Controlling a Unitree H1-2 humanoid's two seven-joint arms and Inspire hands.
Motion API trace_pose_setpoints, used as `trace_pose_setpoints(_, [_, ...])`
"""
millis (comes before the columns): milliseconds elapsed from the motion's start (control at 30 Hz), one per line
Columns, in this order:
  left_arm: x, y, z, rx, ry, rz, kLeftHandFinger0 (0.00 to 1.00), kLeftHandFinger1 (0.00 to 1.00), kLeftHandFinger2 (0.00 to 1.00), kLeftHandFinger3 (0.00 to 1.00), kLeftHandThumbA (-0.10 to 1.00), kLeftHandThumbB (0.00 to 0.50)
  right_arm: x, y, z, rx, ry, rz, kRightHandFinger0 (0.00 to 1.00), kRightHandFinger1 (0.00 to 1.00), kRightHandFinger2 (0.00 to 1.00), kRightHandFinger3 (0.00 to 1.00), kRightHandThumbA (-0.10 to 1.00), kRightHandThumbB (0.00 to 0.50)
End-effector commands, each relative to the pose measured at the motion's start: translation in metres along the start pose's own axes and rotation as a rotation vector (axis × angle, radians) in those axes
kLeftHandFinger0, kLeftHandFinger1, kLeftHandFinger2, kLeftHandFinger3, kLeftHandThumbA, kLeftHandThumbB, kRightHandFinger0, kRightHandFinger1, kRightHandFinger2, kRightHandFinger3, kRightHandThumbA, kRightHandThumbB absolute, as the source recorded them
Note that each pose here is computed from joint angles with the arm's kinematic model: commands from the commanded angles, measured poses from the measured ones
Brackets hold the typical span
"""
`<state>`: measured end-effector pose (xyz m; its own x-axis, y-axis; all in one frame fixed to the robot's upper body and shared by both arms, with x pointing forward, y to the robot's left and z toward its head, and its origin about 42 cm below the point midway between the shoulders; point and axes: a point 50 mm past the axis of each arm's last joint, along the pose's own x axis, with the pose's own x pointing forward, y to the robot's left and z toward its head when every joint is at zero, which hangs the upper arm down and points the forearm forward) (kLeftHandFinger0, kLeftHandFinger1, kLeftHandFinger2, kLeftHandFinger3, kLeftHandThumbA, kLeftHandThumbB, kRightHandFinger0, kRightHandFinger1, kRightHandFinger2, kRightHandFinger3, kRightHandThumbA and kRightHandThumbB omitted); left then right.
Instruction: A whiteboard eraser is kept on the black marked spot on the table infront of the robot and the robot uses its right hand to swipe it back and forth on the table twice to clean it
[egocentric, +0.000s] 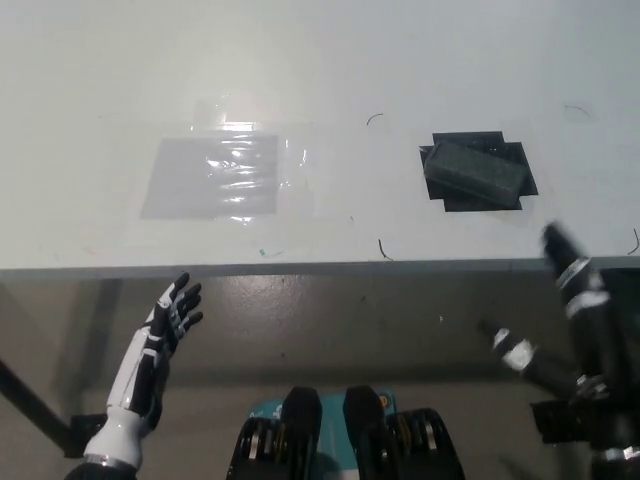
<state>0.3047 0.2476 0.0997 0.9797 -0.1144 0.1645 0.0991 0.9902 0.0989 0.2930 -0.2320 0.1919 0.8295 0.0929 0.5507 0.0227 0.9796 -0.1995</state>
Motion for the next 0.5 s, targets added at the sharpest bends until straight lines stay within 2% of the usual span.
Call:
trace_pose_setpoints(0, [-0.015, -0.013, 0.017, -0.016, -0.095, -0.064, 1.0, 1.0, 1.0, 1.0, 1.0, 0.322, 0.075, -0.045, 0.094, -0.206, -0.337, -0.091, 1.0, 1.0, 1.0, 1.0, 0.95, 0.262])
trace_pose_setpoints(33, [-0.019, -0.015, 0.016, -0.013, -0.093, -0.067, 1.0, 1.0, 1.0, 1.0, 1.0, 0.341, 0.092, -0.052, 0.103, -0.274, -0.357, -0.09, 1.0, 1.0, 1.0, 1.0, 0.95, 0.217])
trace_pose_setpoints(67, [-0.021, -0.015, 0.015, -0.011, -0.09, -0.069, 1.0, 1.0, 1.0, 1.0, 1.0, 0.341, 0.105, -0.058, 0.109, -0.323, -0.355, -0.089, 1.0, 1.0, 1.0, 1.0, 0.95, 0.206])
trace_pose_setpoints(100, [-0.023, -0.014, 0.013, -0.009, -0.085, -0.07, 1.0, 1.0, 1.0, 1.0, 1.0, 0.334, 0.119, -0.063, 0.115, -0.353, -0.337, -0.087, 1.0, 1.0, 1.0, 1.0, 0.86, 0.188])
trace_pose_setpoints(133, [-0.024, -0.013, 0.011, -0.005, -0.076, -0.07, 1.0, 1.0, 1.0, 1.0, 1.0, 0.32, 0.149, -0.072, 0.129, -0.403, -0.304, -0.089, 1.0, 1.0, 1.0, 1.0, 0.78, 0.194])
trace_pose_setpoints(200, [-0.026, -0.013, 0.012, -0.008, -0.067, -0.063, 1.0, 1.0, 1.0, 1.0, 1.0, 0.306, 0.178, -0.077, 0.14, -0.479, -0.264, -0.082, 1.0, 1.0, 1.0, 1.0, 0.8, 0.208])
trace_pose_setpoints(300, [-0.024, -0.011, 0.011, 0.005, -0.076, -0.054, 1.0, 1.0, 1.0, 1.0, 1.0, 0.328, 0.232, -0.081, 0.148, -0.56, -0.161, -0.004, 1.0, 1.0, 1.0, 1.0, 0.79, 0.241])
trace_pose_setpoints(367, [-0.021, -0.007, 0.01, 0.01, -0.086, -0.048, 1.0, 1.0, 1.0, 1.0, 1.0, 0.343, 0.267, -0.079, 0.149, -0.631, -0.071, 0.053, 1.0, 1.0, 1.0, 1.0, 0.84, 0.276])
trace_pose_setpoints(467, [-0.019, -0.003, 0.009, 0.007, -0.086, -0.045, 1.0, 1.0, 1.0, 1.0, 1.0, 0.351, 0.316, -0.066, 0.143, -0.733, 0.045, 0.147, 1.0, 1.0, 1.0, 1.0, 0.91, 0.299])
